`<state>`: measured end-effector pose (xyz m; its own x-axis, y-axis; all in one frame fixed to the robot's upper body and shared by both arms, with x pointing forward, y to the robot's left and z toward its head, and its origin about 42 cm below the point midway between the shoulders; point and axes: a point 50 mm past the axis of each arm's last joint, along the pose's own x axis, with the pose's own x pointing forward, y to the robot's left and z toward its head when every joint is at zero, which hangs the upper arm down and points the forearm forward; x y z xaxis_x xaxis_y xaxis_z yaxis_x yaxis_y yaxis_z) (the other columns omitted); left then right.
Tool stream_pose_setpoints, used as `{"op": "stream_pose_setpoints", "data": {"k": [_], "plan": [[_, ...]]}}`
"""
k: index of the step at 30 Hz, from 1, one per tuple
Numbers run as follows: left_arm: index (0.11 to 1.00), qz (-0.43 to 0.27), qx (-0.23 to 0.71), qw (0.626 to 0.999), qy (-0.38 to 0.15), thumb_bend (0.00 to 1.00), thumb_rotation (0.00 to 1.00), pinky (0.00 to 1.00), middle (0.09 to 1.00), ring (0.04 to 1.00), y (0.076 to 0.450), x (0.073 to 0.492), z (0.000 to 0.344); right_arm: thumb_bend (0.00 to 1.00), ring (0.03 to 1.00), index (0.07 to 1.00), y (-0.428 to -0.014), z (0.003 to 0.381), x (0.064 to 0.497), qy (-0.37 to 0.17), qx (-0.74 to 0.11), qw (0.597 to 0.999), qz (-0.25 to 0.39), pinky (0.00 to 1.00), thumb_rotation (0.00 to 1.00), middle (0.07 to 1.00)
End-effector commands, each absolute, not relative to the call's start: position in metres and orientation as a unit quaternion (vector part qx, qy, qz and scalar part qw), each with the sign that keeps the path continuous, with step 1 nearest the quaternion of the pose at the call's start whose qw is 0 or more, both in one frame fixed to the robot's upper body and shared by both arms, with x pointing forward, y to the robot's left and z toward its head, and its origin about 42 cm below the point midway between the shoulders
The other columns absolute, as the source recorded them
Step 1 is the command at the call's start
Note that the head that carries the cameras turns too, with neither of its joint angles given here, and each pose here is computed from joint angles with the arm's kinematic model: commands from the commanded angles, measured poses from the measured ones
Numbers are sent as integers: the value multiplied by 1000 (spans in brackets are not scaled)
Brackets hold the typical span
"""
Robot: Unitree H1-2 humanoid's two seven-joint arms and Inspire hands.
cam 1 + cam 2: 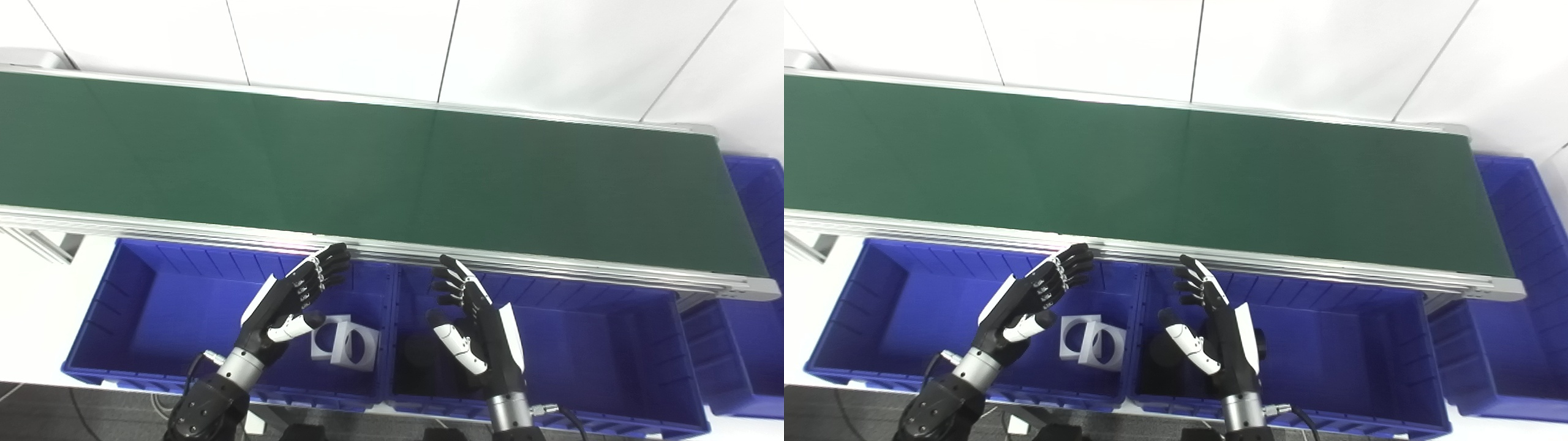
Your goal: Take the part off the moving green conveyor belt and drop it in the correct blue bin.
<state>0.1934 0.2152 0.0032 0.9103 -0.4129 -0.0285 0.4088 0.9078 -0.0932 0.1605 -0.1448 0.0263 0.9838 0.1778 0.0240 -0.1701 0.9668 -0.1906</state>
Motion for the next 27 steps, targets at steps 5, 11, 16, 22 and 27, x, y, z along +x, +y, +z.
{"op": "stream_pose_setpoints", "data": {"k": [5, 11, 16, 22, 27], "plan": [[887, -198, -33, 980, -9, 1000, 618, 832, 866, 860, 225, 204, 9, 618, 776, 863, -134, 31, 169, -55, -80, 991, 88, 695, 727, 823], [905, -196, -41, 980, -9, 1000, 623, 857, 882, 882, 229, 209, 7, 609, 771, 863, -131, 26, 173, -52, -88, 991, 91, 692, 708, 816], [897, -196, -44, 980, -11, 1000, 619, 849, 877, 880, 225, 209, 7, 605, 771, 868, -135, 26, 173, -53, -93, 990, 90, 692, 731, 819], [882, -191, -37, 981, -9, 1000, 624, 822, 857, 858, 224, 206, 7, 606, 780, 867, -139, 26, 171, -50, -82, 992, 86, 702, 734, 823], [880, -189, -41, 981, -13, 1000, 616, 821, 856, 855, 221, 203, 9, 578, 771, 866, -143, 29, 169, -55, -86, 991, 85, 696, 726, 819]]}}
